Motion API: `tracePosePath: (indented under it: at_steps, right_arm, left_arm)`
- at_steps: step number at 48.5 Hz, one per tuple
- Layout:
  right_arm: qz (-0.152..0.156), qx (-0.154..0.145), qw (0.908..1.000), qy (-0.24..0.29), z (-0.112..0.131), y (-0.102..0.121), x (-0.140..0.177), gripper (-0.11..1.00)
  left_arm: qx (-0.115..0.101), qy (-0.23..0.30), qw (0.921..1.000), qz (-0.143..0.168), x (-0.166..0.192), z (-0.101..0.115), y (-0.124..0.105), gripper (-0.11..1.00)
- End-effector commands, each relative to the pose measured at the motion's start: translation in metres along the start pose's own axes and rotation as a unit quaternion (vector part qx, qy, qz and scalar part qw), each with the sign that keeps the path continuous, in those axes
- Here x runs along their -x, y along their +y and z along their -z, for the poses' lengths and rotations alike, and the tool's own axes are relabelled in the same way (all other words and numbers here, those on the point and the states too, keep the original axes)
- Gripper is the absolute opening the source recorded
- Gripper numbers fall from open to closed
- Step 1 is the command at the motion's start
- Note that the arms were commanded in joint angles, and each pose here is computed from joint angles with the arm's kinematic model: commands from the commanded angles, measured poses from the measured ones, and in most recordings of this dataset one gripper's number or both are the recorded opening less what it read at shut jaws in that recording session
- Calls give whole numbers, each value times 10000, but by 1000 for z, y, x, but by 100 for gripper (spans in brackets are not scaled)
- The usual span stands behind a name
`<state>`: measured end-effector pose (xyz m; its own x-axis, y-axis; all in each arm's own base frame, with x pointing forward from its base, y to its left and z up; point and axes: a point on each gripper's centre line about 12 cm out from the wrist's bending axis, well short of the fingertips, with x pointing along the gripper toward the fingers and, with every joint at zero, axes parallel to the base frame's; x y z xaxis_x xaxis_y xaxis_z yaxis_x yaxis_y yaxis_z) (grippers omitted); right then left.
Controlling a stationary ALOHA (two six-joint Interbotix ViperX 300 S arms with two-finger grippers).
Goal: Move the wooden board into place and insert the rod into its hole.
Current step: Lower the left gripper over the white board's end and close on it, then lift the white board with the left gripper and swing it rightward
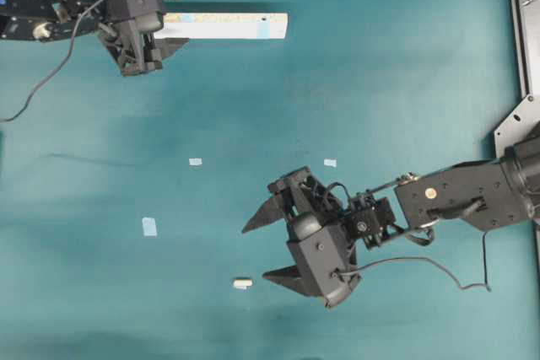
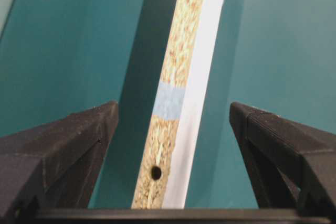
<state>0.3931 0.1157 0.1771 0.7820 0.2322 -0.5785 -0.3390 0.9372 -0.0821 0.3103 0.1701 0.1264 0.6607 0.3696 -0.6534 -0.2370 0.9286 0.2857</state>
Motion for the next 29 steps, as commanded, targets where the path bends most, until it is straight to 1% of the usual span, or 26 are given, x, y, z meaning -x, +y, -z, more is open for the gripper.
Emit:
tracePosePath:
  at_steps: [1, 7, 11, 18, 24, 29]
  right_arm:
    - [11, -9, 9996, -292, -22, 0, 9, 95]
    - [22, -33, 9996, -268, -26, -1, 9, 95]
    - [31, -133, 9998, -138, -27, -2, 8, 95]
    - [46, -510, 9987, 67, -25, -2, 6, 95]
    - [54, -862, 9962, 103, -25, -2, 4, 95]
    - [58, -1053, 9944, 118, -25, -2, 3, 95]
  left_arm:
    - [-11, -102, 9999, -93, -3, -3, 5, 91]
    - [-3, -128, 9998, -131, -11, 2, 5, 91]
    - [-5, -139, 9998, -143, -14, 4, 4, 91]
    - [-1, -134, 9998, -155, -20, 8, 4, 91]
    - [7, -134, 9998, -174, -25, 10, 4, 91]
    - [3, -165, 9997, -200, -27, 11, 4, 91]
